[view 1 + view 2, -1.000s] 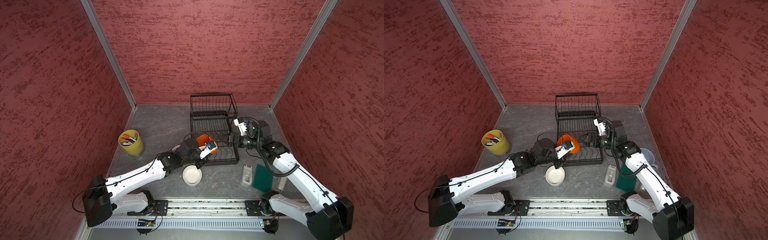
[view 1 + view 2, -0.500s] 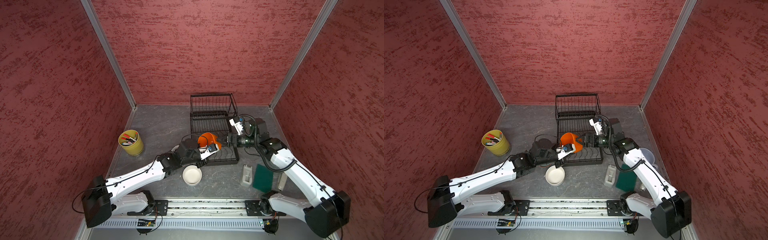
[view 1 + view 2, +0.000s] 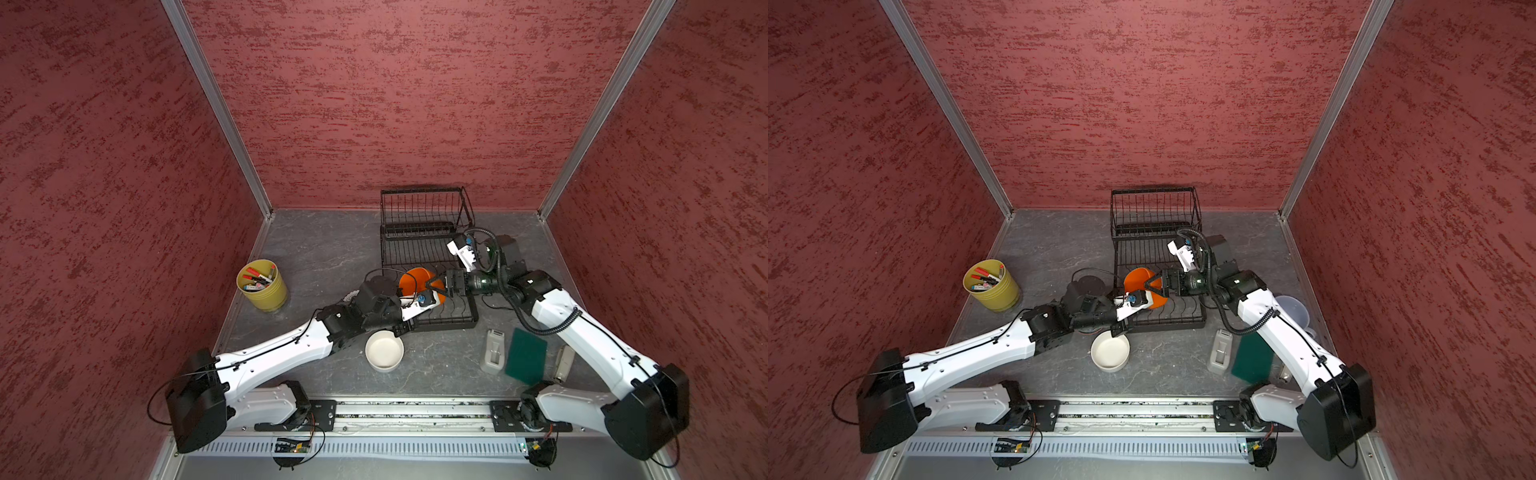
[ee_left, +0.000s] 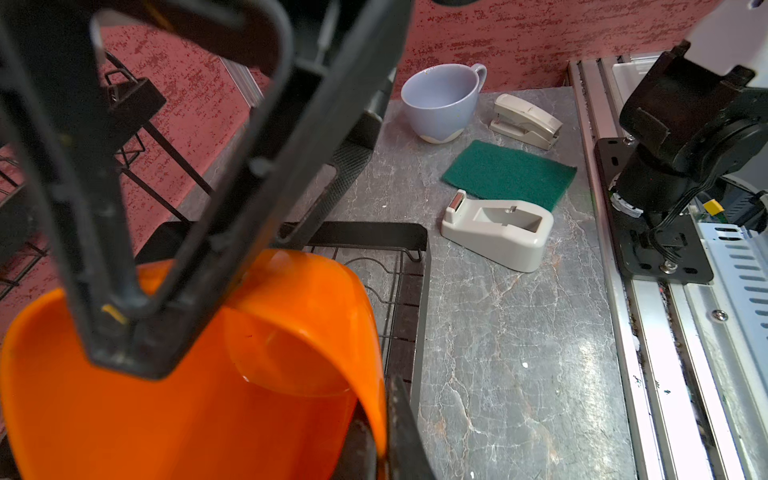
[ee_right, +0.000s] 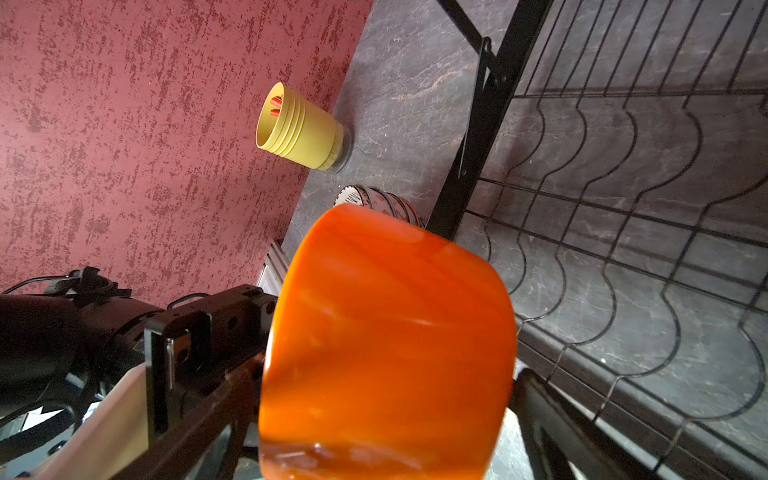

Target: Load the bowls into the dish rack

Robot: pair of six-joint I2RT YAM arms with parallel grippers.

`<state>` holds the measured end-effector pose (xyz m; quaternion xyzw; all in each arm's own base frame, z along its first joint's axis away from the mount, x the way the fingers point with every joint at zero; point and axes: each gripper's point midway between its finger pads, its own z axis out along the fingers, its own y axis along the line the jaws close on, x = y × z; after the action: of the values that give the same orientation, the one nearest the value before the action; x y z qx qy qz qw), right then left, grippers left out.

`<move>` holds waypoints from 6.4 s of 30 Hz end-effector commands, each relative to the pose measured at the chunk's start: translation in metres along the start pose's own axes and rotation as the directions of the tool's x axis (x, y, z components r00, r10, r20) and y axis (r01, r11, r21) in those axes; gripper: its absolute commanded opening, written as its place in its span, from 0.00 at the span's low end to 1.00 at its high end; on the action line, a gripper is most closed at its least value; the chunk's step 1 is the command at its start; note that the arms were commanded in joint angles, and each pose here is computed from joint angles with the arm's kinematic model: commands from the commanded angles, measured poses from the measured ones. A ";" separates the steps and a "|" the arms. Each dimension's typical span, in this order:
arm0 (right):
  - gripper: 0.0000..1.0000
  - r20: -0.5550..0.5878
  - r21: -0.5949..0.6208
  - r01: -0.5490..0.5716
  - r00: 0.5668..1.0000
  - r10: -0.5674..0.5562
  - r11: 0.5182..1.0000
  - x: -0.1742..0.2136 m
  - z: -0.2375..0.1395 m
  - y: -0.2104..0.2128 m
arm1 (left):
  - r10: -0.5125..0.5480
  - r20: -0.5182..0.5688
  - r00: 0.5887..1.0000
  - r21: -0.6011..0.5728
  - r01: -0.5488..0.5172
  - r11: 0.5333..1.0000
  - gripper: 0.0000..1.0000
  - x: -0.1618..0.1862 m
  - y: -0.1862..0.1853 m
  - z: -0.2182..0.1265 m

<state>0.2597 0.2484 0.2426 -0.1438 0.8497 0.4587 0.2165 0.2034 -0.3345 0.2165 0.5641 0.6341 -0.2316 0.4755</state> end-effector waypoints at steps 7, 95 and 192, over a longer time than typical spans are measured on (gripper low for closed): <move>0.97 -0.002 -0.018 0.051 0.999 -0.051 0.999 -0.007 0.002 0.007 | 0.056 0.098 0.994 -0.021 -0.054 0.998 0.00 -0.027 0.010 -0.006; 0.72 0.107 0.261 0.009 0.994 -0.038 0.965 -0.027 0.015 -0.059 | 0.006 0.095 0.995 -0.177 0.011 0.984 1.00 -0.014 0.031 -0.018; 0.77 -0.528 0.839 0.457 0.552 -0.646 -0.295 -0.148 0.059 -0.208 | -0.798 0.371 0.475 -0.377 0.863 0.338 1.00 0.058 0.162 -0.155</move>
<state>0.4800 0.1926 0.1147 -0.3331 0.7318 -0.3675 0.4673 0.3042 -0.1365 0.2683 -0.0099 0.8419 -0.2951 0.4516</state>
